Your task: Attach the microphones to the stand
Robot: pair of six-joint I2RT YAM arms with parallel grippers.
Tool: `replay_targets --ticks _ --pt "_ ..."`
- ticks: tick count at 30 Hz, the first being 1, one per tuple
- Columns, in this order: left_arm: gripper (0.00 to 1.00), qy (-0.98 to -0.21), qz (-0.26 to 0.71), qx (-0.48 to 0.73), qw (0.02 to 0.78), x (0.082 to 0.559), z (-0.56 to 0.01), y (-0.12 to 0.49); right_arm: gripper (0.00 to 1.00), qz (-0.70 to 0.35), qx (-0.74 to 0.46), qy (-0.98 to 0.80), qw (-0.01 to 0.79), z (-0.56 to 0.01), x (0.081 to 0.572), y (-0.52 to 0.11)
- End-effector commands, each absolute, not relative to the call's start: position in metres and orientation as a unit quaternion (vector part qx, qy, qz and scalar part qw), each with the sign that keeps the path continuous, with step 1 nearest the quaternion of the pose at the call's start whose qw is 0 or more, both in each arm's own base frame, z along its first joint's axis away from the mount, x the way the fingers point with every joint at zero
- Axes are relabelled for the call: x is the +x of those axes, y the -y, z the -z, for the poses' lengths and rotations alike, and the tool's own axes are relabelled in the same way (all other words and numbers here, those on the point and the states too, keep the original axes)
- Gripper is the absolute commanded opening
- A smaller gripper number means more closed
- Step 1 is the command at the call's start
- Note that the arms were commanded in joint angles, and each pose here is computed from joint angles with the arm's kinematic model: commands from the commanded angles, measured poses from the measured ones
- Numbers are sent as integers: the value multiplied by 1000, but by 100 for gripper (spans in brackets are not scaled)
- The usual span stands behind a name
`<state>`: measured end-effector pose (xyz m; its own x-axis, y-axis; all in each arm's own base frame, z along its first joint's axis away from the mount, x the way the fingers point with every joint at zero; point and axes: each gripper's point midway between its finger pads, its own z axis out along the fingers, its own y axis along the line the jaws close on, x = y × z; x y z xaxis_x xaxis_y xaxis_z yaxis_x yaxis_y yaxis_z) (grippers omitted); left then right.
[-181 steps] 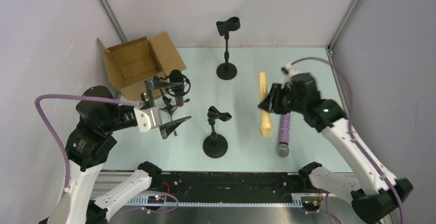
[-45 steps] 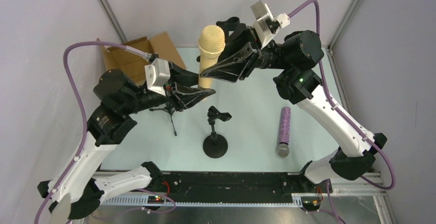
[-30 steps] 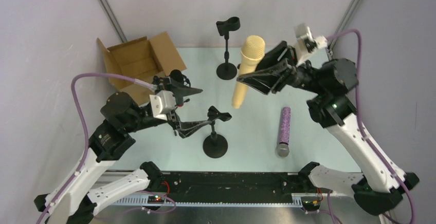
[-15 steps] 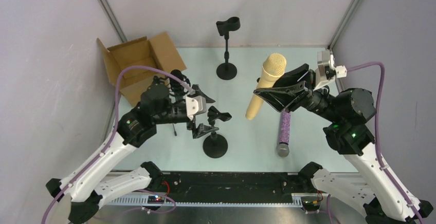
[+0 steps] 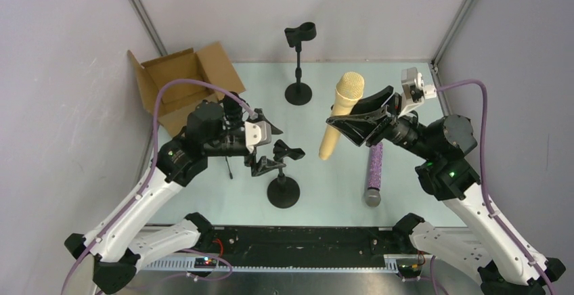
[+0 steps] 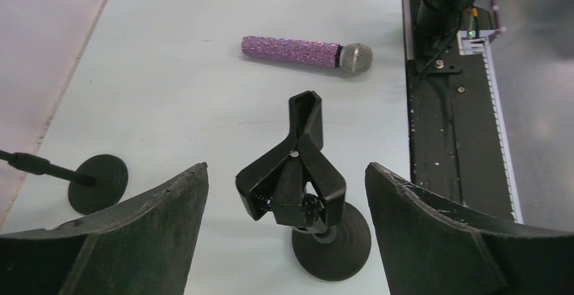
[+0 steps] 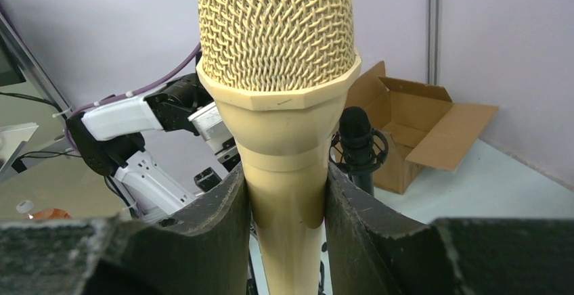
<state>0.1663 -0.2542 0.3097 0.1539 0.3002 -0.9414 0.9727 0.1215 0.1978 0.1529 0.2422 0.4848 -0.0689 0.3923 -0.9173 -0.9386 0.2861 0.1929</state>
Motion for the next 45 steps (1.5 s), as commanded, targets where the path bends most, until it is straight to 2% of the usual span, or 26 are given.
replay_targets --ticks 1,7,15,22,28,30,31,34,36,45 --pt "88 -524 364 586 499 154 -327 259 4 -537 -257 -470 652 -504 154 -239" --pt "87 -525 366 603 477 149 -317 256 3 -539 -244 -469 655 -502 162 -244" --pt "71 -522 354 604 488 153 -323 252 2 -537 -239 -467 661 -501 162 -248" --pt "70 -520 352 604 491 154 -326 252 1 -529 -235 -475 663 -493 166 -252" --pt "63 -521 348 607 489 156 -321 252 1 -527 -224 -474 669 -492 167 -251" --pt "52 -525 344 607 488 158 -318 252 0 -526 -217 -472 674 -491 169 -250" --pt "42 -527 341 606 488 159 -317 251 0 -523 -210 -476 675 -488 172 -250" --pt "21 -531 335 605 489 162 -315 251 0 -521 -196 -472 684 -488 176 -248" --pt "16 -538 324 602 493 166 -314 249 0 -519 -185 -473 687 -484 179 -247" --pt "11 -555 310 594 493 171 -308 245 0 -510 -121 -470 711 -469 184 -239"
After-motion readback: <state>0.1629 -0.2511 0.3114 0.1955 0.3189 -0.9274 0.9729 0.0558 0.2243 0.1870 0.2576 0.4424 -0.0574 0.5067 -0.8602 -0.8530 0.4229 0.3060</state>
